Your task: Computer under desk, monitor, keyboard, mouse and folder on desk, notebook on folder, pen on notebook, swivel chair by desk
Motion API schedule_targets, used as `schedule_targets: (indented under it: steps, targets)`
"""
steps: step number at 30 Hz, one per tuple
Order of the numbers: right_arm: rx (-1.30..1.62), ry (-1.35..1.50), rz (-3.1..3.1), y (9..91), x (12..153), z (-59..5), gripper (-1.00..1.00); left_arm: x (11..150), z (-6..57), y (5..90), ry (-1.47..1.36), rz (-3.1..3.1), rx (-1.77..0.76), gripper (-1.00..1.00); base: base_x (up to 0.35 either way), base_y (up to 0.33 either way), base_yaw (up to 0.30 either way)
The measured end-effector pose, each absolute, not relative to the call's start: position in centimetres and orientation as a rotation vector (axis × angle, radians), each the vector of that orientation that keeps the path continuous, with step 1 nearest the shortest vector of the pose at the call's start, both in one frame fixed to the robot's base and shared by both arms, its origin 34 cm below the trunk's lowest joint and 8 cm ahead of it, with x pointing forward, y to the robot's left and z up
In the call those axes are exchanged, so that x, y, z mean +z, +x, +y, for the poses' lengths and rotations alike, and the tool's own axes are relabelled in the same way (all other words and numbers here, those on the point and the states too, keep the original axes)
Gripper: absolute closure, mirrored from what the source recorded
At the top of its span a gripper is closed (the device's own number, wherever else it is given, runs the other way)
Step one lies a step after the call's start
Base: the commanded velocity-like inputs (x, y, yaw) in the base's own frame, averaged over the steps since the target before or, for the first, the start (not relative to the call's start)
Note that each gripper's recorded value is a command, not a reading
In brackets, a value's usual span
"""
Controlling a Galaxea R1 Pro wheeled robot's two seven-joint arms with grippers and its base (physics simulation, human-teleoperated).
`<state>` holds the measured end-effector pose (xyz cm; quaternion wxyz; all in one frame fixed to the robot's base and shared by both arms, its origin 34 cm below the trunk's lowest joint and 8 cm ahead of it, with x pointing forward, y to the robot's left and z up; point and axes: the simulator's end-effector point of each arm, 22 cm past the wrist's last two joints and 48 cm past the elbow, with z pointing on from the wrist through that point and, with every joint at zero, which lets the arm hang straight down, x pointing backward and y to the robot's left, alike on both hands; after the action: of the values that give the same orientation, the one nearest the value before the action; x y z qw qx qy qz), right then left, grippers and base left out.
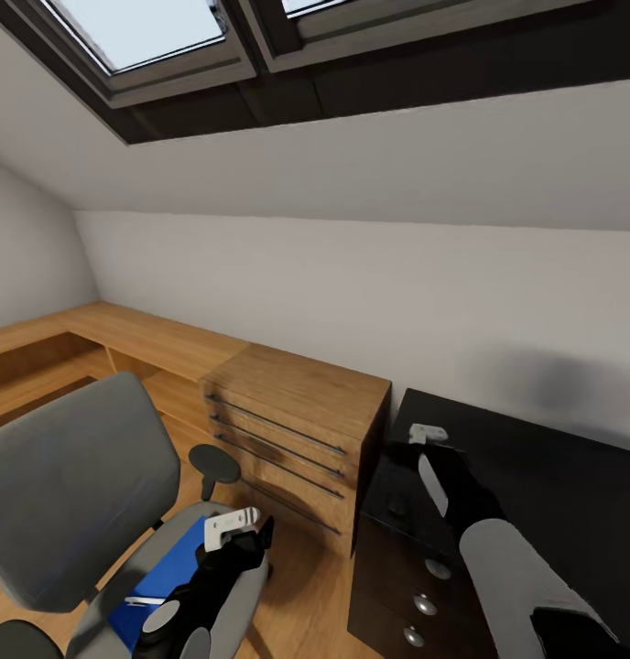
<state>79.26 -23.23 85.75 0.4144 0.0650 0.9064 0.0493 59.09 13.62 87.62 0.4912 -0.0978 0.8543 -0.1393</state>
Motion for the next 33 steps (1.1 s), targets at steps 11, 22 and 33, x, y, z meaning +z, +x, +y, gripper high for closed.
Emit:
schedule_targets:
  steps: [11,22,33]
  targets:
    - [0.172,0.178,2.375,75.4,87.2,-23.1,-1.0,87.6,13.8,59.1,-0.239,2.074,-0.334,-1.0,0.0,0.0,0.0]
    - [0.194,0.188,2.391,74.9,87.0,-23.0,-1.0,87.5,13.7,59.1,-0.238,2.075,-0.335,-1.0,0.0,0.0,0.0]
    - [0.188,0.198,2.371,74.9,87.5,-23.5,-1.0,87.8,13.7,59.1,-0.237,2.07,-0.336,-1.0,-0.299,0.007,-0.259]
